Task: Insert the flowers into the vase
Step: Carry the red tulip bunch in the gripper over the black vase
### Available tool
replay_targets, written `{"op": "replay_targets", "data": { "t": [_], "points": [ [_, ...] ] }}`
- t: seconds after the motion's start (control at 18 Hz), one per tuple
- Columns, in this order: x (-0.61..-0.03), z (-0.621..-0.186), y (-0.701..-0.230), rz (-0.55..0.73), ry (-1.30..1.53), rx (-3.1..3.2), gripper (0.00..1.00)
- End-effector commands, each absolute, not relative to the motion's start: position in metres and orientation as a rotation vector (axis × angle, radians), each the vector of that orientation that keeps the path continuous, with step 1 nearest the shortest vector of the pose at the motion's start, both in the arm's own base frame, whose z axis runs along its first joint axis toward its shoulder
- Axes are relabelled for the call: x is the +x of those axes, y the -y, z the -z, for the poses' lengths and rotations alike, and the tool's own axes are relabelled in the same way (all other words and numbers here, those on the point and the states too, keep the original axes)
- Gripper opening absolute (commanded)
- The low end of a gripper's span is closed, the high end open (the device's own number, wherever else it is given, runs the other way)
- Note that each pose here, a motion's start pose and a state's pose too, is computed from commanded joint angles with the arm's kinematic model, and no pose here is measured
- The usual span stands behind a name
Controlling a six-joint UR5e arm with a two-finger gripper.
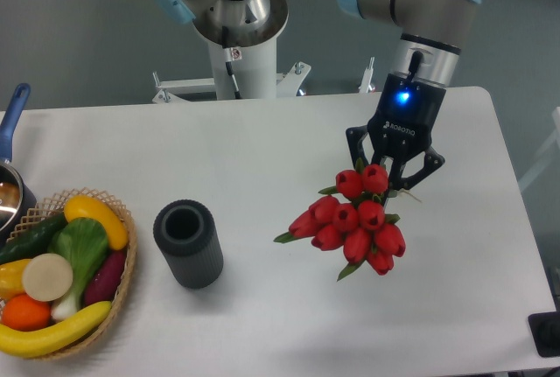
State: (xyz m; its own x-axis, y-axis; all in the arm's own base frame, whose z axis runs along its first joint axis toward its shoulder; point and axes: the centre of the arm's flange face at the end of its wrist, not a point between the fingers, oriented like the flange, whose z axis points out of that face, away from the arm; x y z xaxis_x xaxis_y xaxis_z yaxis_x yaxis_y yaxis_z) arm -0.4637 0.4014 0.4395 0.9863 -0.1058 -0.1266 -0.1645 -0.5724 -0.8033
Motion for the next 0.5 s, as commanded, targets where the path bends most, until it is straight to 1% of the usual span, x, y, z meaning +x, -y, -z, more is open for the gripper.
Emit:
{"op": "replay_targets", "data": {
  "t": [0.22, 0.5],
  "points": [
    [-0.449, -0.448, -0.416, -0.009, -0.232, -2.084, 0.27],
    [-0.419, -0.453, -0.441, 0.130, -0.307, -1.914, 0.27]
  ]
}}
